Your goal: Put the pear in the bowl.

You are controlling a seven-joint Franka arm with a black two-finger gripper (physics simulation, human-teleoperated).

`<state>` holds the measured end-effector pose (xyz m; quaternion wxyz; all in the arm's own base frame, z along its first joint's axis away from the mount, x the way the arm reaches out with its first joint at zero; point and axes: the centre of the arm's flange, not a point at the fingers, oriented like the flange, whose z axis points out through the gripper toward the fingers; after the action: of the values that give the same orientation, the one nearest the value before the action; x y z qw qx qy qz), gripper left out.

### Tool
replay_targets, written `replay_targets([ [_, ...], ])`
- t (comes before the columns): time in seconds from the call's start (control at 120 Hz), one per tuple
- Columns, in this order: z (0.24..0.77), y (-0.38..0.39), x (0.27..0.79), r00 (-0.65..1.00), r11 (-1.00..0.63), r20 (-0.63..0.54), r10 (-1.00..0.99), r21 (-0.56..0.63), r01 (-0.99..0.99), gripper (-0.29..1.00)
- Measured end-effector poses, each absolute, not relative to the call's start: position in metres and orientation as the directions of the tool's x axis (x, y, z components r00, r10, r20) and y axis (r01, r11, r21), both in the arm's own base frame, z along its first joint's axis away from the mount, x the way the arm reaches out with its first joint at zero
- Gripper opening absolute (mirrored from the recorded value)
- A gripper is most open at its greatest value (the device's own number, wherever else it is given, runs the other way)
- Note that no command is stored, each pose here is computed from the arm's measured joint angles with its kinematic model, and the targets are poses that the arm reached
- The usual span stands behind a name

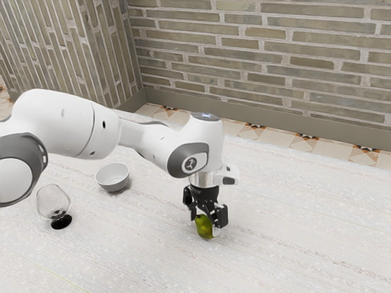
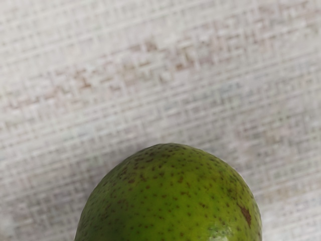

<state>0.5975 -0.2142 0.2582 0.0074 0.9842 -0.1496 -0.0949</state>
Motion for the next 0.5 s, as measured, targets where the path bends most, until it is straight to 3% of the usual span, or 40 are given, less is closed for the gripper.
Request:
replay_targets([
  [0.267,0.247,-0.214,0.598,0.936,-0.954,-0.186,-0.300,0.046,-0.297,0.70],
  [0.5,0.250,-0.214,0.600,0.936,-0.952,-0.174,-0.306,0.042,-0.303,0.45],
])
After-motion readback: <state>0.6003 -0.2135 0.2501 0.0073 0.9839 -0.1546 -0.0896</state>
